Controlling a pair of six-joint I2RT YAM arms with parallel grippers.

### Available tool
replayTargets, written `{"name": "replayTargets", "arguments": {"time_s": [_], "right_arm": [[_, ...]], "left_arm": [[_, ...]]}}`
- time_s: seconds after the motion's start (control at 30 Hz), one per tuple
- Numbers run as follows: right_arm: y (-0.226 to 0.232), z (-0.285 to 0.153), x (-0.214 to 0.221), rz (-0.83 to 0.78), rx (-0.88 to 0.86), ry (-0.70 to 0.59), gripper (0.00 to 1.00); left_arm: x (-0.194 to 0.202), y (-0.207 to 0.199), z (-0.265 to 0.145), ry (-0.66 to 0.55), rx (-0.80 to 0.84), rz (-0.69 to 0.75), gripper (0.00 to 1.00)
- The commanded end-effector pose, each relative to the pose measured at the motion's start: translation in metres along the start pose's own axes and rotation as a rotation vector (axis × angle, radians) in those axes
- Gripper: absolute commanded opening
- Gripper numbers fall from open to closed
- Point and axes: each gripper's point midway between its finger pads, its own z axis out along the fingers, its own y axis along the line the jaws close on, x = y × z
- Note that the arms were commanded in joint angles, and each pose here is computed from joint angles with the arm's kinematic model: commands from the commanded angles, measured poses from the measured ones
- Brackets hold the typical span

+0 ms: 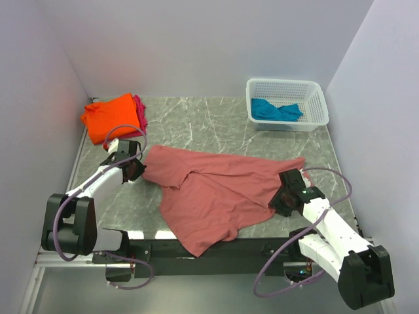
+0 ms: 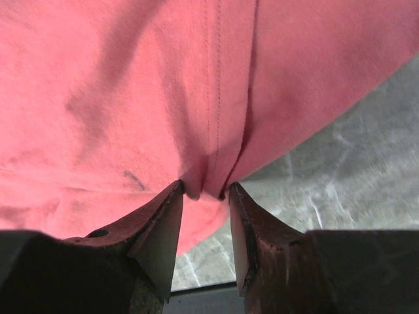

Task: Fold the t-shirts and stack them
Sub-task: Flatten the tshirt out

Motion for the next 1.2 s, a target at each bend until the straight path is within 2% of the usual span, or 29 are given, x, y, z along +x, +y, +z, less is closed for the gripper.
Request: {"name": "replayTargets", "arguments": {"time_s": [0.0,0.27,0.8,0.93,0.97,1.07,1.17], "right_arm": [[0.003,-0.012,-0.003,-0.007,-0.003,-0.002,0.42],[0.004,-0.029,-0.003,-0.030,-0.012,0.011,0.43],[0.012,0.005,0.002,-0.070,-0.013,0.057,0.45],[0.009,0.009,-0.002,-0.066,0.009,0.041,0.36],[0.009,0.009,-0.002,-0.069,0.013,0.041,0.31],[0.009,0.007,-0.008,-0.068,0.026,0.018,0.24],[0.006,0.003,-0.015,-0.073,0.048,-0.011,0.19]], "left_arm": [[-0.008,0.001,-0.007,-0.035,-0.003,0.004,0.01],[-0.007,0.006,-0.005,-0.042,-0.022,0.003,0.01],[-0.009,0.009,-0.007,-0.055,-0.031,0.003,0.01],[-0.010,0.009,-0.009,-0.058,-0.032,0.003,0.01],[-0.011,0.009,-0.009,-0.060,-0.032,0.001,0.01],[-0.011,0.008,-0.010,-0.061,-0.028,0.000,0.01],[-0.011,0.008,-0.010,-0.061,-0.026,-0.001,0.01]]}}
